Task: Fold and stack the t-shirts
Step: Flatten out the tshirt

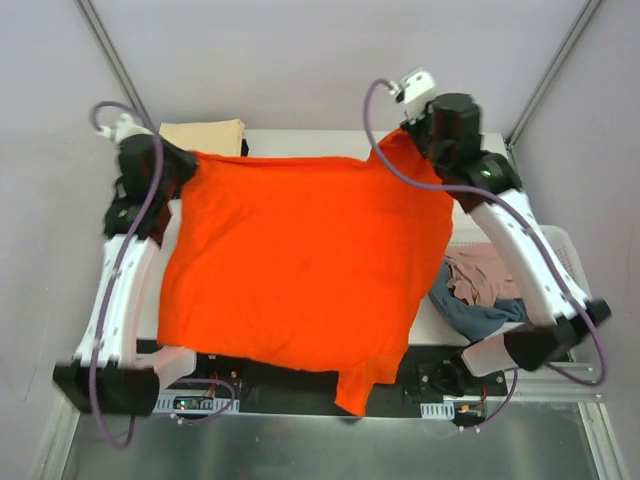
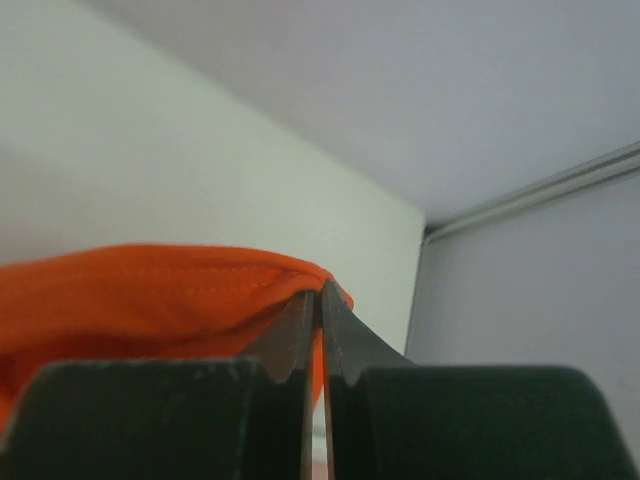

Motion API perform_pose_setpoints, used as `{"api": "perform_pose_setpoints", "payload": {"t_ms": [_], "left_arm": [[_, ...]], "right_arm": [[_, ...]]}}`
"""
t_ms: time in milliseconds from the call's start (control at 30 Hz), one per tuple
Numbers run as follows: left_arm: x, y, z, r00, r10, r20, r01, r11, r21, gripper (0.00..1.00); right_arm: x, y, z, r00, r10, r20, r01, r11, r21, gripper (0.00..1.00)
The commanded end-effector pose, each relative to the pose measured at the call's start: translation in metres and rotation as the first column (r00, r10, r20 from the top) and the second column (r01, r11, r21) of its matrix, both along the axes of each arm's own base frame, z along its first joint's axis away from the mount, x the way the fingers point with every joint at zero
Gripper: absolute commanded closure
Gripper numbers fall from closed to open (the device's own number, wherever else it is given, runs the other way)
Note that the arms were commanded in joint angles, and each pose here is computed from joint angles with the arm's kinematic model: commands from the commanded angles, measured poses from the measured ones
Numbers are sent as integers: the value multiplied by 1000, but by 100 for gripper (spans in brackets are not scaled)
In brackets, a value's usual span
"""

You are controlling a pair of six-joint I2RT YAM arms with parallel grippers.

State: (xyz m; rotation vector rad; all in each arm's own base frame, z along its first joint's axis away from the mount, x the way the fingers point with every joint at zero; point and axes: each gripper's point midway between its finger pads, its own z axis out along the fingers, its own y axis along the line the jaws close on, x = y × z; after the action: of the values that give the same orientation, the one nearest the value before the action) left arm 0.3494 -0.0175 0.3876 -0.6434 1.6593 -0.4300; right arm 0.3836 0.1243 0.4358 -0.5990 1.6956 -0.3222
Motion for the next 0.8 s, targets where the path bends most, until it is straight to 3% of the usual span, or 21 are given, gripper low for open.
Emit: {"api": "perform_pose_setpoints", "payload": {"t_ms": [0,33,67,133,267,433,767], "left_arm": [[50,7,-135,965,41,-260,-43,999,-1,100],[57,4,-156,952,28,-304,-33,999,-13,100],[65,1,-203,913,19,-407,-31,999,-23,100],[75,-6,-240,874,-13,-486,-15,998,-54,100],[97,-16,-300,803,-56,-594,-3,995,-98,100],[112,2,-302,817,40,-576,-62,998,-19,100],[134,3,-300,826,47,-562,-63,998,-8,100]], "right_arm": [[43,15,-130,969,18,-248,-21,1000,-10,99],[60,17,-173,941,-11,-337,2,1000,-27,99],[70,15,-191,927,-37,-374,29,999,-26,99],[94,15,-231,883,-81,-463,72,997,-36,99],[125,36,-259,861,-25,-507,28,1000,0,99],[148,38,-280,848,-27,-530,39,999,11,99],[163,29,-279,866,-57,-496,69,998,6,99]]}}
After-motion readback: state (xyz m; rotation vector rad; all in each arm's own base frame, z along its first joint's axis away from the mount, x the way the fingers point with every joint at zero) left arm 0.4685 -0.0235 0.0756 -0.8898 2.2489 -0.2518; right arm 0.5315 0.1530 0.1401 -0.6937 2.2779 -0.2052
